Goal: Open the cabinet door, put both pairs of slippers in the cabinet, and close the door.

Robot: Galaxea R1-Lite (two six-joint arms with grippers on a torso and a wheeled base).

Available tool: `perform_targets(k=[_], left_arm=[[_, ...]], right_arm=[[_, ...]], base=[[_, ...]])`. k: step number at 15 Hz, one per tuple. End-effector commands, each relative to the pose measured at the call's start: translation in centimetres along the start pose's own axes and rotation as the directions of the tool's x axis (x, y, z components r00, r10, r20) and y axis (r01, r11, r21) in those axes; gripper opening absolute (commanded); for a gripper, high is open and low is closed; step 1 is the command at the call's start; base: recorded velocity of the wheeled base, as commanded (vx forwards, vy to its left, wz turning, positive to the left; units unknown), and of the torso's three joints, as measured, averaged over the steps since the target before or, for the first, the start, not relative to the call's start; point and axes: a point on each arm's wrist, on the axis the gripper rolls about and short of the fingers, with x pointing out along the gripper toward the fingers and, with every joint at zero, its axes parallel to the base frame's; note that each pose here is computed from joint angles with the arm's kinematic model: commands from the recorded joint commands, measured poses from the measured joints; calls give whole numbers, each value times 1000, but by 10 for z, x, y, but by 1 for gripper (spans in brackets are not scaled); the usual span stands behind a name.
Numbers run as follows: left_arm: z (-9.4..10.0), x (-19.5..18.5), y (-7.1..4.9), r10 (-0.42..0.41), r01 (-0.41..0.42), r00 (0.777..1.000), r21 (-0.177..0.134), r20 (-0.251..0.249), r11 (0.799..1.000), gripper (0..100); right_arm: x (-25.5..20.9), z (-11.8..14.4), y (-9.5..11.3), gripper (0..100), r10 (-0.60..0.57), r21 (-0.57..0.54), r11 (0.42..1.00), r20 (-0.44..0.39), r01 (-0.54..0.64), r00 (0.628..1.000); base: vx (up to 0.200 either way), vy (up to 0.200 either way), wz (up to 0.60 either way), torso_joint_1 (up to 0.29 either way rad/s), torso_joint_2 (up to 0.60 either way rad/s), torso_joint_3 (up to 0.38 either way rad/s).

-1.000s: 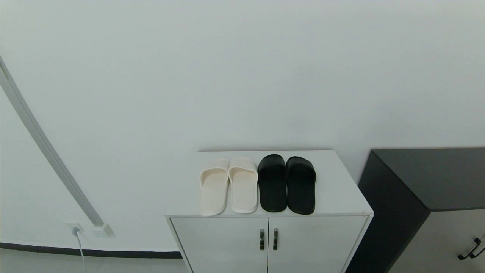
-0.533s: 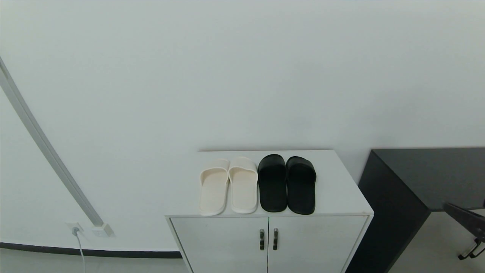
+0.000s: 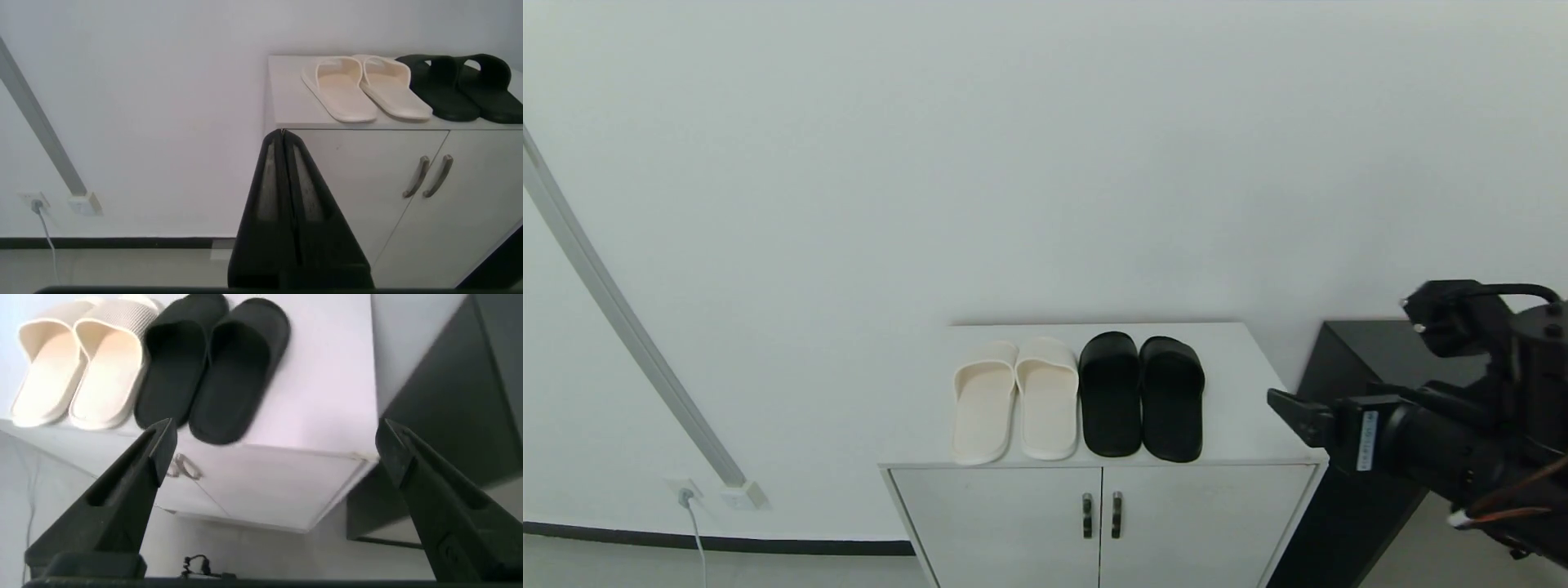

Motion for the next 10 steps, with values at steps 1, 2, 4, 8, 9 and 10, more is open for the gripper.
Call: perform_targets(k=[1, 2, 4, 8, 9, 10], left_arm=[[0, 0, 0, 2, -2, 1000, 0, -1, 1000, 0], [0, 0, 0, 2, -1, 1000, 1, -1, 1000, 0], [0, 0, 0, 2, -1, 1000, 1, -1, 1000, 0], [0, 0, 0, 0, 0, 1000, 1, -1, 1000, 0], [0, 0, 0, 0, 0, 1000, 1, -1, 1000, 0], [0, 0, 0, 0, 0, 1000, 1, -1, 1000, 0]], right_arm=[[35, -3, 38, 100, 18, -16, 1000, -25, -18, 1000], [44, -3, 47, 100, 26, -15, 1000, -19, -26, 999], [62, -3, 61, 100, 27, -16, 1000, -21, -27, 999], [116, -14, 95, 100, 20, -17, 1000, -27, -21, 999], [129, -18, 103, 100, 20, -12, 1000, -17, -20, 1000], [143, -22, 108, 100, 16, -11, 1000, -13, -16, 1000]], base=[[0, 0, 0, 0, 0, 0], [0, 0, 0, 0, 0, 0], [0, 0, 0, 0, 0, 0], [0, 0, 0, 0, 0, 0], [0, 0, 0, 0, 0, 0], [0, 0, 0, 0, 0, 0]])
